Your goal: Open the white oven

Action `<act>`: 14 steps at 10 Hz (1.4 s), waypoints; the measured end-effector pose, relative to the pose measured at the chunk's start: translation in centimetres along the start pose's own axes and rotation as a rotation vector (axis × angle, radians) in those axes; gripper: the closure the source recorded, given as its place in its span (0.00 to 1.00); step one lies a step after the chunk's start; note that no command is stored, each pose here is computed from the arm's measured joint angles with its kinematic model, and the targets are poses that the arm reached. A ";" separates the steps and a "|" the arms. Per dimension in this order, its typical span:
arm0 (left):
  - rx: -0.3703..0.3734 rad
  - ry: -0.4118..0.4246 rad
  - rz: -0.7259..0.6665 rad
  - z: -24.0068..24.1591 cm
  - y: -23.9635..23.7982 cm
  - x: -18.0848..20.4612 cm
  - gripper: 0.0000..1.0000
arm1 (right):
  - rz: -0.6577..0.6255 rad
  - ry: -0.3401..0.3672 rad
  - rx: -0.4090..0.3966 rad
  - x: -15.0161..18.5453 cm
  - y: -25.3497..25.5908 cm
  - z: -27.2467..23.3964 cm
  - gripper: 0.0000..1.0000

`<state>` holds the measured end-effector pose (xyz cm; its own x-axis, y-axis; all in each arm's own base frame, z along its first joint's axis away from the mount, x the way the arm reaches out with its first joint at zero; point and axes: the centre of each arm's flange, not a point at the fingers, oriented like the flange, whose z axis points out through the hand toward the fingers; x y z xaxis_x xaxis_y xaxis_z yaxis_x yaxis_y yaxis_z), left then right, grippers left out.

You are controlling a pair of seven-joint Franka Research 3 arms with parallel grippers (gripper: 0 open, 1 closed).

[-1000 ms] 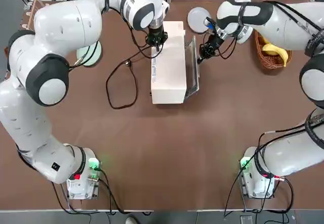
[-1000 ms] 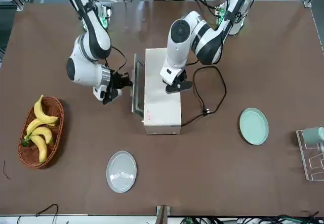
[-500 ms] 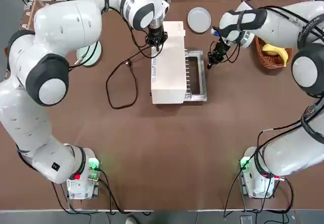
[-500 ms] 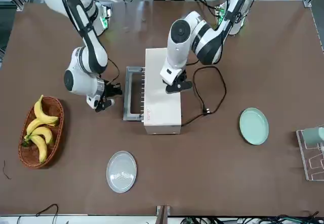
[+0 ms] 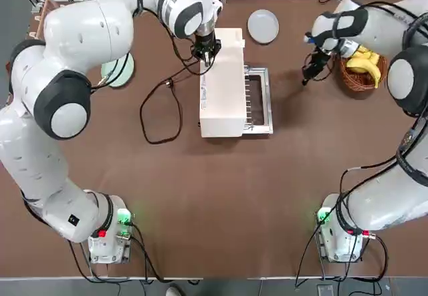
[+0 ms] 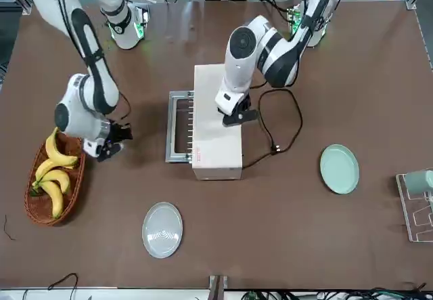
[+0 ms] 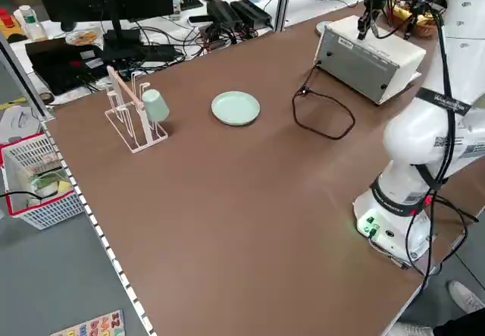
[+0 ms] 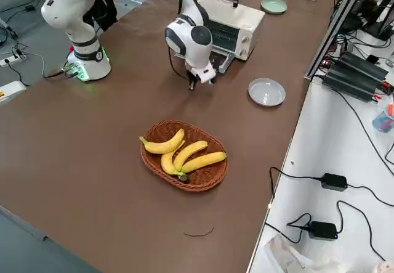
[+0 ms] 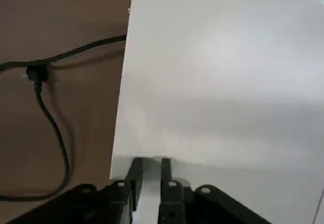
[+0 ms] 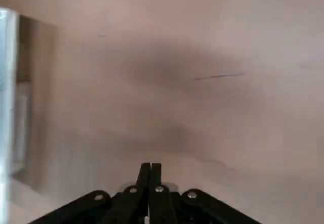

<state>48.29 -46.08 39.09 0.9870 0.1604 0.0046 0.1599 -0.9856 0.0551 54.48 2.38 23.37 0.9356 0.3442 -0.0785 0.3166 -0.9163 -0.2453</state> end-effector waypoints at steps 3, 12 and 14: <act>-0.007 0.031 -0.036 -5.5 -1.3 1.7 0.28 | 0.011 0.103 -0.101 1.9 5.8 -8.4 0.53; 0.067 0.023 0.145 -21.6 -25.4 13.3 0.00 | 0.418 0.102 -0.136 -3.2 -4.0 -40.6 0.00; 0.083 -0.016 0.256 -25.6 -30.6 13.5 0.00 | 0.434 0.080 -0.138 -3.4 -3.9 -40.3 0.00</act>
<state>56.34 -12.36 63.08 0.9954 -0.0951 -0.0078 -0.0953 -0.9951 -0.0276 56.39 -3.50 63.57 0.9936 -0.0893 -0.0695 -0.0944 -0.9927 -0.0750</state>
